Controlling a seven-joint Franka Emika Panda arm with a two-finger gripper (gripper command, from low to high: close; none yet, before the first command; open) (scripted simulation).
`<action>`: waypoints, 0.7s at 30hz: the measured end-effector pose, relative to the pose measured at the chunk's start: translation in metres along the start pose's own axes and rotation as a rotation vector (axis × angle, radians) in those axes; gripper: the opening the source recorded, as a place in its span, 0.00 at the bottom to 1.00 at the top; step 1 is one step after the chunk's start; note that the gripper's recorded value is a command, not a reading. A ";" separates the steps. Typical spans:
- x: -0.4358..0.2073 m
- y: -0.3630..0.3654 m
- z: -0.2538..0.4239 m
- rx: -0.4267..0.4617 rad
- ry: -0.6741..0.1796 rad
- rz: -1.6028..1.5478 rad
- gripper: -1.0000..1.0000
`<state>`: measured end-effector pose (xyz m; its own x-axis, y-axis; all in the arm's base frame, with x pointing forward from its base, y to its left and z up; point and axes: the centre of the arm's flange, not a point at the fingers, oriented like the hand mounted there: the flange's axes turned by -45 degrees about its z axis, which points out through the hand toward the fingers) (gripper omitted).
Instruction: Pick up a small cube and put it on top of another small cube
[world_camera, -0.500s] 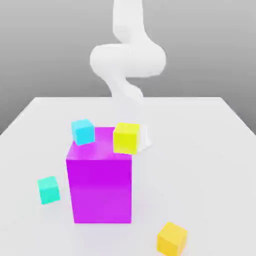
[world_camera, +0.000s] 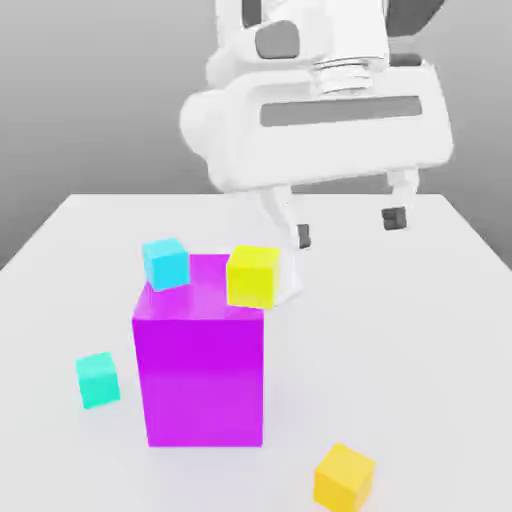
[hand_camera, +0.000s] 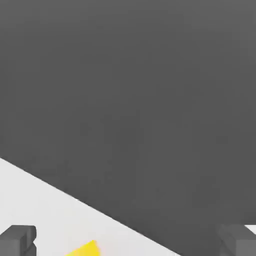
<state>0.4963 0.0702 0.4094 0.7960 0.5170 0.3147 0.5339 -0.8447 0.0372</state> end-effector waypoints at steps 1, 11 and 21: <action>-0.002 -0.004 0.019 0.011 -0.025 -0.030 0.50; -0.062 -0.046 0.188 0.091 -0.286 -0.339 0.50; -0.089 -0.052 0.259 0.097 -0.311 -0.367 0.00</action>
<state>0.4712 0.1034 0.1341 0.5896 0.8077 -0.0011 0.8077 -0.5896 0.0000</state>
